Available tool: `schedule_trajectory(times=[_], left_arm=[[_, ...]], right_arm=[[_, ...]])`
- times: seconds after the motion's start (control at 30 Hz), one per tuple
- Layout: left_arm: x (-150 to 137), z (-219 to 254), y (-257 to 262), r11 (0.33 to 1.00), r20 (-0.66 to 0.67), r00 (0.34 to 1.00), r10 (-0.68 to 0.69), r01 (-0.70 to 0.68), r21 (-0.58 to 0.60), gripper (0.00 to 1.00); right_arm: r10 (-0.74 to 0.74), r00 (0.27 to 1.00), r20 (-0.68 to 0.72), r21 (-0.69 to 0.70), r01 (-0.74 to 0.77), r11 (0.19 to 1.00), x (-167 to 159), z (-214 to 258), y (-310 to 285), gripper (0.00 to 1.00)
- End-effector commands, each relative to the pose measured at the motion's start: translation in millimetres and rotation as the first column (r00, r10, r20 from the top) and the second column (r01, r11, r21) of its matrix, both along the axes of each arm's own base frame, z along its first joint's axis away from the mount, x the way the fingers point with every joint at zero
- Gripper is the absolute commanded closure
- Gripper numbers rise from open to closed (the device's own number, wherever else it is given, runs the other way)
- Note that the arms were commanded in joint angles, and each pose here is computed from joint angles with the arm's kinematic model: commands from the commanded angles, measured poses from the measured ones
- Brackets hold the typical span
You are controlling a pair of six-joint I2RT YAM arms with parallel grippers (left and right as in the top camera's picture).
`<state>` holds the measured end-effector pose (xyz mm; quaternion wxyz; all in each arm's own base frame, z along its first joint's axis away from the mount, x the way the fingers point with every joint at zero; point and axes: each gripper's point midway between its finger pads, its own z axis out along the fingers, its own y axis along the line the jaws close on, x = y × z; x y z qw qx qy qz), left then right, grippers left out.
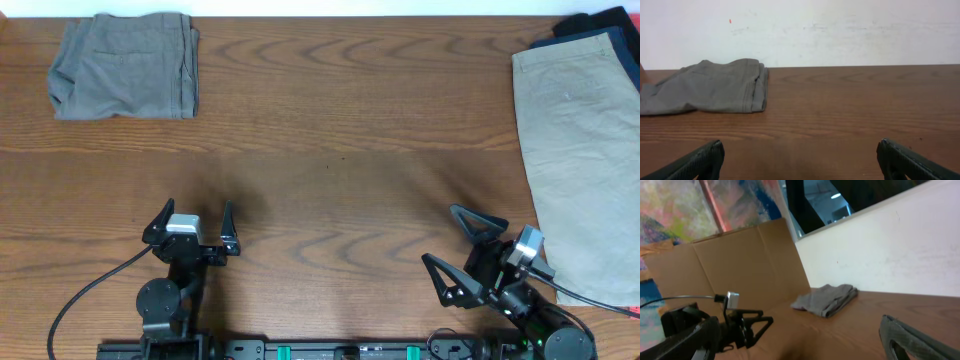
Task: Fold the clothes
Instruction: 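Reach the right gripper to the khaki shorts on the right stack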
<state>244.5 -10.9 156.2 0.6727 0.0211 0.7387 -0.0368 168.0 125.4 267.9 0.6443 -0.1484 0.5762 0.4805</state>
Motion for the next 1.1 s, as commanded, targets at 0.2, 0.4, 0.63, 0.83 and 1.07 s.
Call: schedule_trajectory(times=[0.2,0.4,0.63,0.83,1.07], left_arm=[[-1,-15,0,1.0,-0.042,0.999,-0.003,0.003,0.003,0.02],[-1,-15,0,1.0,-0.042,0.999,-0.003,0.003,0.004,0.02],[-1,-15,0,1.0,-0.042,0.999,-0.003,0.003,0.004,0.02],[-1,-15,0,1.0,-0.042,0.999,-0.003,0.003,0.004,0.02],[-1,-15,0,1.0,-0.042,0.999,-0.003,0.003,0.004,0.02]], right_arm=[[-0.255,0.965,0.062,-0.271,0.263,0.926,43,29,-23,0.01],[-0.582,0.809,-0.085,-0.47,0.482,0.739,124,30,-81,0.01],[-0.808,0.514,-0.287,-0.801,0.334,0.497,210,-20,-142,0.01],[-0.844,0.452,-0.289,-0.874,0.235,0.425,276,-42,-159,0.01],[-0.93,0.354,-0.097,-0.972,0.167,0.165,330,-88,-205,0.01]])
